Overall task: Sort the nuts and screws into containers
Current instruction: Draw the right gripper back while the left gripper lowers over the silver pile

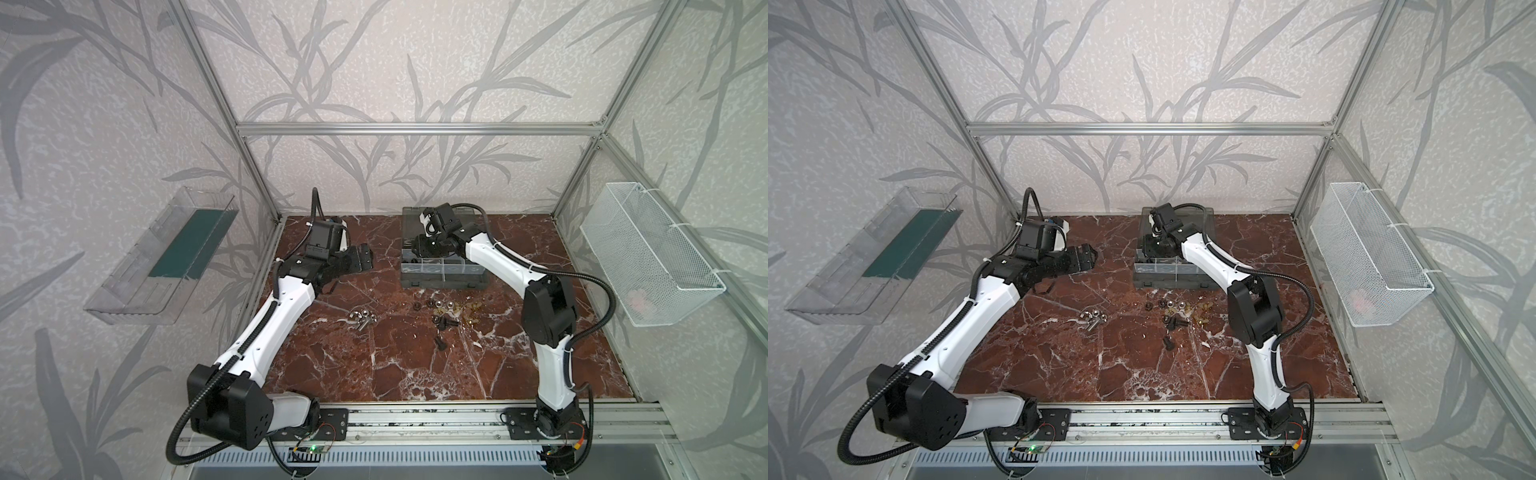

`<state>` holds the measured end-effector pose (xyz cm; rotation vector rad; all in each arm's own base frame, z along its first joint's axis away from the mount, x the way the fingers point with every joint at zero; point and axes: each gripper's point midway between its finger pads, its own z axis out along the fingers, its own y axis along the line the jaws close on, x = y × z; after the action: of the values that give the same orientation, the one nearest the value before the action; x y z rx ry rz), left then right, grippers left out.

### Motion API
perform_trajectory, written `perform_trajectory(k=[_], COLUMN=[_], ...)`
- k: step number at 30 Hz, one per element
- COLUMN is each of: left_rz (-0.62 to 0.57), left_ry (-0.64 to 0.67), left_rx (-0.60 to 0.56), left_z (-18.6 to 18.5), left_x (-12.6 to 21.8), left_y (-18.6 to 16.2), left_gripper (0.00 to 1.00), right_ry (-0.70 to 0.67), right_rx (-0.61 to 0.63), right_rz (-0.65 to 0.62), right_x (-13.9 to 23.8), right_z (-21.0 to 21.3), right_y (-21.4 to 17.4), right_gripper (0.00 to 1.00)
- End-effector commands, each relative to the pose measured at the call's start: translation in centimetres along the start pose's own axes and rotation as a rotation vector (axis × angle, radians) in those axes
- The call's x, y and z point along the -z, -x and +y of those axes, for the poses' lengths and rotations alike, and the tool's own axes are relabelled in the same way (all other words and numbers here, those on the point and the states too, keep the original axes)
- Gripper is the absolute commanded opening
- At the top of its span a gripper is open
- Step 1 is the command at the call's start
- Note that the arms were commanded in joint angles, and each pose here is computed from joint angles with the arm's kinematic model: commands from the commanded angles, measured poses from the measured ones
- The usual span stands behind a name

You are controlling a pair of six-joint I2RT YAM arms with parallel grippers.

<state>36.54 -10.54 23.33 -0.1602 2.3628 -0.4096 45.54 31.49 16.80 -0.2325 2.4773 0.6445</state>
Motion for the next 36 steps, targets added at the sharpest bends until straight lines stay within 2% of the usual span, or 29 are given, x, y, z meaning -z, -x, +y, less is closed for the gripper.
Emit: perform_trajectory(k=[1,2,6,10,13,24,31,36], left_rz=[0.093,0.130,0.261,0.318,0.374,0.607,0.649,0.679], left_ry=[0.006,0.000,-0.038,-0.020,0.009,0.125,0.150,0.182], left_rx=[0.018,0.024,0.036,-0.035,-0.105,-0.171,-0.203,-0.233], left_z=[0.4,0.4,0.1,-0.2,-0.4,1.4,1.6,2.3], left_x=[0.1,-0.2,-1.2,-1.7,-2.2,-4.9,-6.6,-7.4], left_y=[-2.3,-3.2,-7.2,-10.2,-12.3,-18.1,-19.7,-20.5], left_gripper=[0.99,0.99,0.99,0.99,0.99,0.99,0.89,0.76], right_ry=[0.039,0.040,0.029,0.031,0.041,0.082,0.075,0.065], right_rx=[0.045,0.053,0.096,0.118,0.137,0.133,0.135,0.128], right_rz=[-0.045,-0.047,-0.046,-0.052,-0.046,-0.016,0.000,0.016], right_x=[2.6,3.2,5.1,7.3,8.5,9.8,9.7,9.2], right_z=[1.3,1.3,1.1,0.4,0.0,-1.0,-1.4,-1.8], right_y=[-0.1,-0.5,-3.1,-5.8,-7.7,-12.2,-13.0,-13.5], right_gripper=[0.48,0.50,0.70,0.91,0.99,0.99,0.99,0.99])
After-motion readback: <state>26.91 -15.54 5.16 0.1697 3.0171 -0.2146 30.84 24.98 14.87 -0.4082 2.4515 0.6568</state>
